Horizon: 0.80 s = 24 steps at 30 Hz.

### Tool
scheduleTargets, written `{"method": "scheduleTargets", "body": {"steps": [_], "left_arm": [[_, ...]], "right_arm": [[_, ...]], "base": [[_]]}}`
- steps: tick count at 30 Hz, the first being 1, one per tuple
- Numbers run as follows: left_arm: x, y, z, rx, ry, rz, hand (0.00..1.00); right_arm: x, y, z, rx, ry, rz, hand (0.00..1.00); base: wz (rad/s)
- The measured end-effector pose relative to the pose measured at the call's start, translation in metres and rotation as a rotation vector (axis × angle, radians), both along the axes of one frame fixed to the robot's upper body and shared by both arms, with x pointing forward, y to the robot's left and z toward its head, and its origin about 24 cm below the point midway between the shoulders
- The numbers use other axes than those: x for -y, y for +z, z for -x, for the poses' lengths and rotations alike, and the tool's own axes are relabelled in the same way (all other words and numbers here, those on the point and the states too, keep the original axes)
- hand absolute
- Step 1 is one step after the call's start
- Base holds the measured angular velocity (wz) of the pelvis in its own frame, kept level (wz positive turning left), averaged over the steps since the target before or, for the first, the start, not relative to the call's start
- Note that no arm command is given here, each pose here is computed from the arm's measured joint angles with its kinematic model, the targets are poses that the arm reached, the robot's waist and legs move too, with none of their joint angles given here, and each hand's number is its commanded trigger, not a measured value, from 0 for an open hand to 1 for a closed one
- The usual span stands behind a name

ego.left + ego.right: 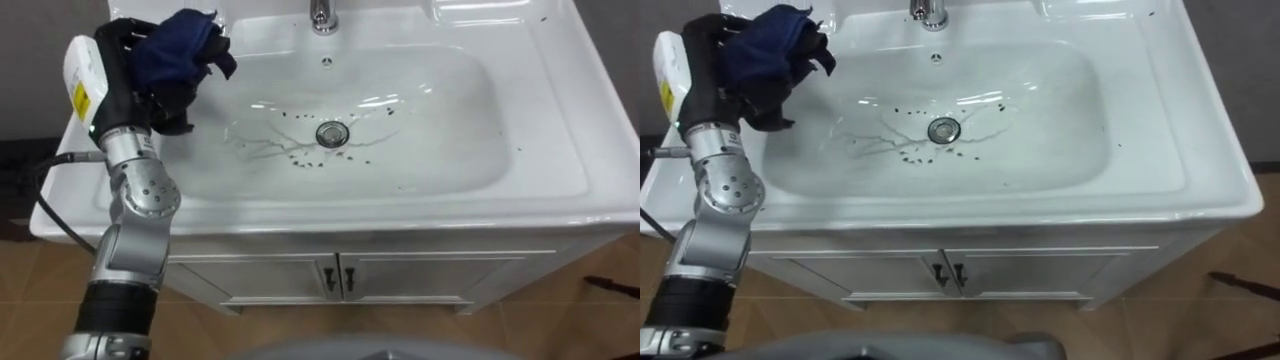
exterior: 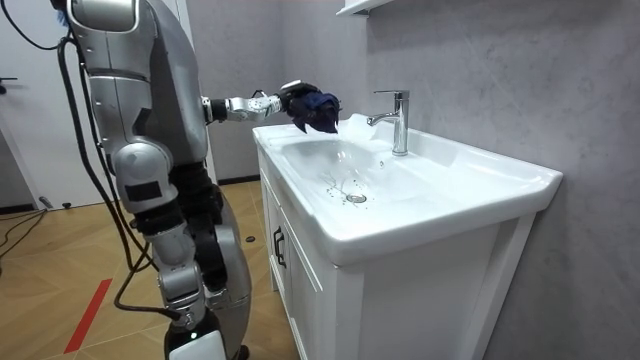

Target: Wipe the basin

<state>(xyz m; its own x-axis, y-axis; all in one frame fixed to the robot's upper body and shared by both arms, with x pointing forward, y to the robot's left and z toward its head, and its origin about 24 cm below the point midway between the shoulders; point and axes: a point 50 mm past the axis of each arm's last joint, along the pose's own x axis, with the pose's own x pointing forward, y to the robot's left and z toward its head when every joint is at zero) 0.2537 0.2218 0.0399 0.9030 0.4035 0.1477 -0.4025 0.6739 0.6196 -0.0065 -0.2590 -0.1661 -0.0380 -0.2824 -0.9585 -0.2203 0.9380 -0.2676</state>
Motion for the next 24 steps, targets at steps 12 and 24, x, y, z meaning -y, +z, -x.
{"method": "scheduleTargets", "body": {"steps": [12, 24], "left_arm": [[0.020, -0.017, 0.001, -0.131, -0.123, -0.076, 1.00], [0.013, -0.041, 0.006, -0.291, -0.113, -0.143, 1.00]], "right_arm": [[0.000, 0.000, -0.001, -0.011, 0.010, 0.000, 0.00], [-0.001, 0.001, 0.017, -0.070, -0.070, -0.017, 0.00]], "base": [[0.00], [-0.05]]}}
